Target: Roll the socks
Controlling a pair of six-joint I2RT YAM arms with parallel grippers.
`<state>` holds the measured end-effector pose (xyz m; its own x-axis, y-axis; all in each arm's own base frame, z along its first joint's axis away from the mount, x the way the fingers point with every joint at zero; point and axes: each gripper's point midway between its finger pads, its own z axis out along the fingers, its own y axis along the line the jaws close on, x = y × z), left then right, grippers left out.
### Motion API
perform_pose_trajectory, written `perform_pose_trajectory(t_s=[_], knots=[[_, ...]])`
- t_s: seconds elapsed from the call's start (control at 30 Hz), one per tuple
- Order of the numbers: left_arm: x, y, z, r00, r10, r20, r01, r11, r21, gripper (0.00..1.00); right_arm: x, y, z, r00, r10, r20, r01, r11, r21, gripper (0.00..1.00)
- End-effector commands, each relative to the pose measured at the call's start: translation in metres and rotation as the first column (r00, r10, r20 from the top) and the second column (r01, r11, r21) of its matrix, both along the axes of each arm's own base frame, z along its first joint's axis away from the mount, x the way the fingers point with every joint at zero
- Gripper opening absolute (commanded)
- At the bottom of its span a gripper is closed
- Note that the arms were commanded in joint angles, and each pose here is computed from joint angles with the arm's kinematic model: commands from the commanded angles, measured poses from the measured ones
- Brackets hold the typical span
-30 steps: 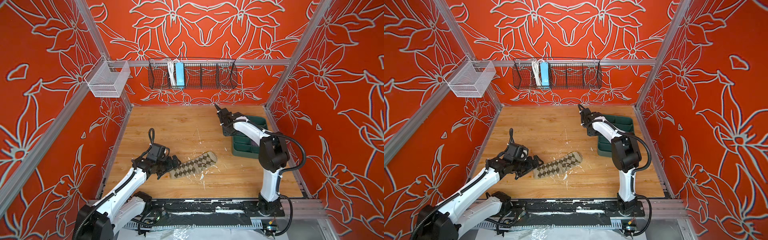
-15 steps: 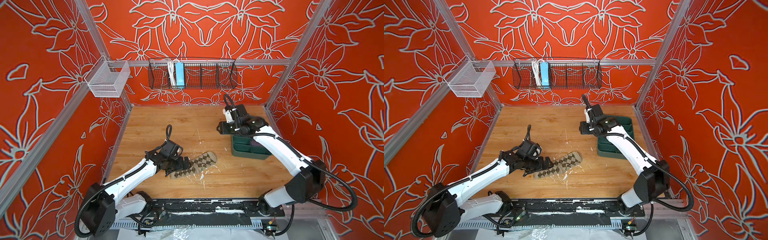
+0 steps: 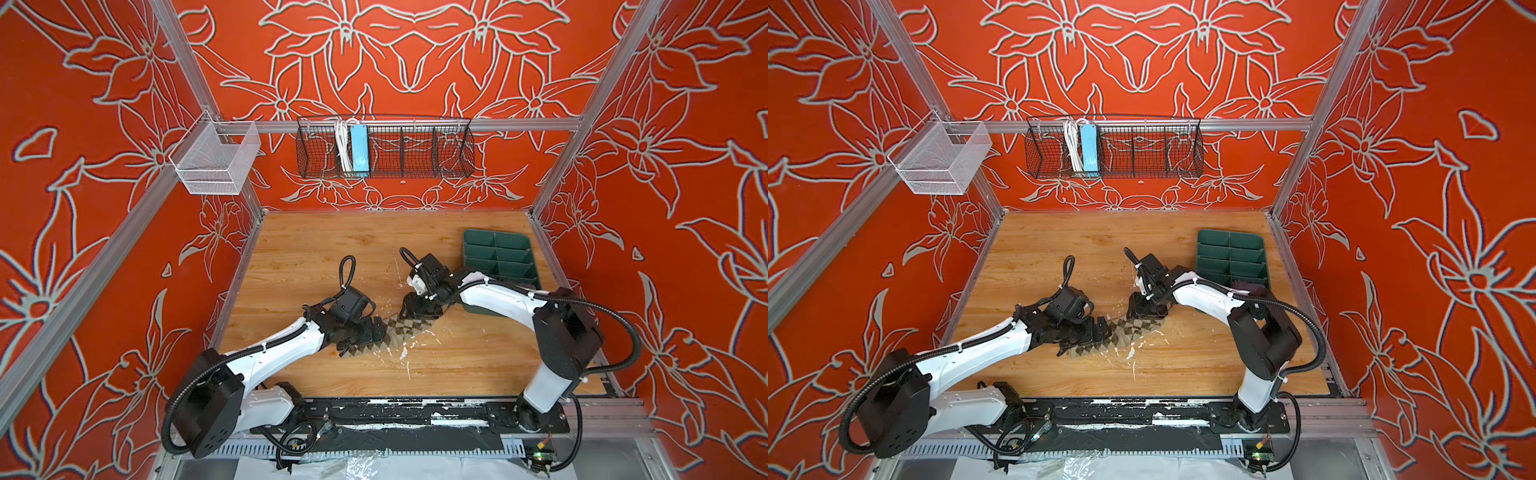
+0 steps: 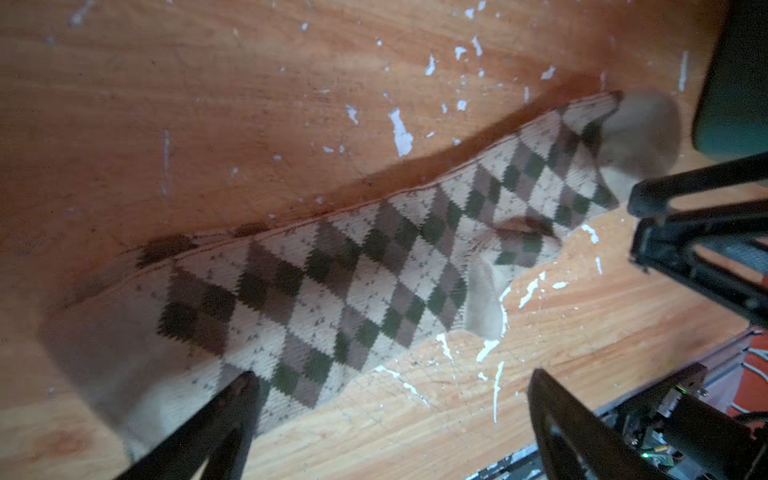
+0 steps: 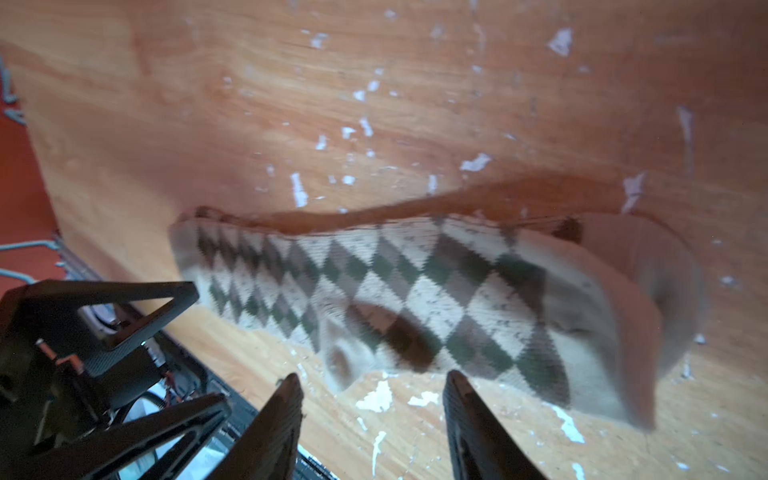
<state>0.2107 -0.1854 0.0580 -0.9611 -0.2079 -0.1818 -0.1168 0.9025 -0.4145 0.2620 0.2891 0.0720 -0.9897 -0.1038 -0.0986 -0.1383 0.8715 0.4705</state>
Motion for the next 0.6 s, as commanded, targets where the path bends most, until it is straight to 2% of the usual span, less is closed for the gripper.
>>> perform_pose_trajectory(t_s=[0.0, 0.17, 0.3, 0.57], knots=[[-0.006, 0.008, -0.022, 0.997, 0.058, -0.054, -0.056, 0.997, 0.044, 0.98, 0.009, -0.013, -0.018, 0.998, -0.056, -0.001, 0.056, 0.995, -0.087, 0.58], [-0.016, 0.010, -0.039, 0.988, 0.078, -0.133, -0.071, 0.996, 0.062, 0.98, 0.015, -0.032, -0.047, 0.999, -0.053, -0.010, 0.050, 0.973, -0.225, 0.59], [-0.023, 0.004, -0.041, 0.984, 0.066, -0.168, -0.063, 0.998, 0.022, 0.98, 0.021, -0.044, -0.065, 0.999, -0.032, -0.017, 0.025, 0.948, -0.319, 0.59], [-0.027, -0.012, -0.038, 0.980, 0.055, -0.192, -0.066, 0.997, -0.051, 0.98, 0.056, -0.029, -0.075, 0.994, 0.105, 0.026, -0.088, 0.924, -0.371, 0.59]])
